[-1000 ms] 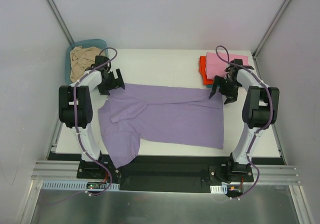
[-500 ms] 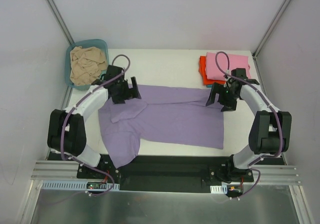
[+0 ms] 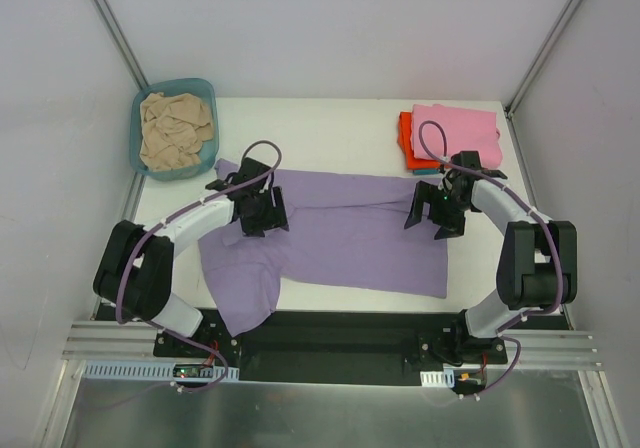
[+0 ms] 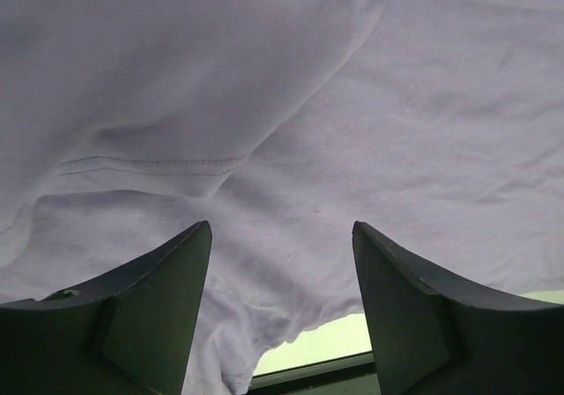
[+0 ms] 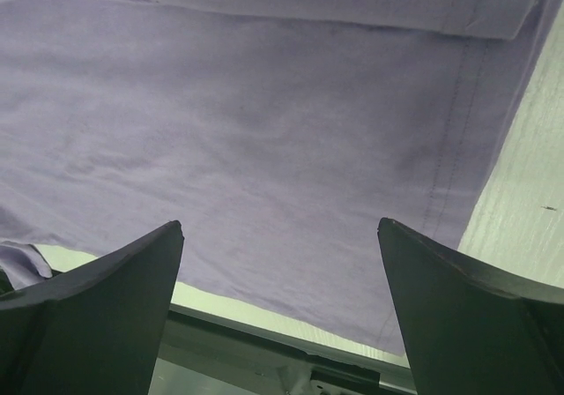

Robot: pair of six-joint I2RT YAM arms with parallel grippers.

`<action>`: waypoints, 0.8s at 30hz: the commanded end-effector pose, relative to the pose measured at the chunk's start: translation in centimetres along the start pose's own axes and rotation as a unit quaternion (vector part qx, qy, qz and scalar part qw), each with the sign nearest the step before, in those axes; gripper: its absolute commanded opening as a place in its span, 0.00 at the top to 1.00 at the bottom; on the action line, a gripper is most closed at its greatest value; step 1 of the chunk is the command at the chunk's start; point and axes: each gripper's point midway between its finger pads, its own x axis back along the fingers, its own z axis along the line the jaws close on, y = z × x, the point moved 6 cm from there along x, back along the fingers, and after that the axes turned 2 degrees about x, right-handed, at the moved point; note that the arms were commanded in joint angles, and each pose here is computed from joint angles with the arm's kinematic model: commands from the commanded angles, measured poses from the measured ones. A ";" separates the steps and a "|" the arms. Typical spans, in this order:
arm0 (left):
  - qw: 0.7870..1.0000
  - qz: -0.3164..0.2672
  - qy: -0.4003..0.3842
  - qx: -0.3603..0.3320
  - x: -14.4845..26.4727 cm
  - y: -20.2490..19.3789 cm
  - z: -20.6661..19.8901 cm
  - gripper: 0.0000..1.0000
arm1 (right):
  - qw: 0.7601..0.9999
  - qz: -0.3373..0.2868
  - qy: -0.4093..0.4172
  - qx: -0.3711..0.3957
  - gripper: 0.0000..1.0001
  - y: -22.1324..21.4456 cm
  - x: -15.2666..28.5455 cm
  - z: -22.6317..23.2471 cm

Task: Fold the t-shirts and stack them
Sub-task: Fold the flattened tshirt in 1/3 of the way

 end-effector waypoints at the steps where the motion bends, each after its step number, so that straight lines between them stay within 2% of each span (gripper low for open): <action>1: 1.000 0.011 0.013 0.010 -0.9 0.1 -0.4 0.35 | 1.000 -0.017 -0.006 0.006 0.03 0.6 0.7 0.1; 5: 0.999 0.023 0.026 0.011 -1.7 -0.3 0.0 0.35 | 0.999 -0.026 -0.020 0.016 0.03 0.8 1.2 0.0; 10: 0.999 0.010 0.050 0.016 -2.3 0.4 0.3 0.36 | 0.999 -0.024 -0.015 0.018 0.03 0.8 1.4 0.2; 16: 0.998 0.002 0.053 0.024 -2.9 1.6 -0.5 0.52 | 0.999 -0.024 -0.022 0.017 0.03 0.7 1.4 0.0; 24: 0.997 -0.040 0.068 0.015 -2.5 3.6 -0.8 0.52 | 0.999 -0.023 -0.031 0.015 0.03 0.6 1.3 -0.3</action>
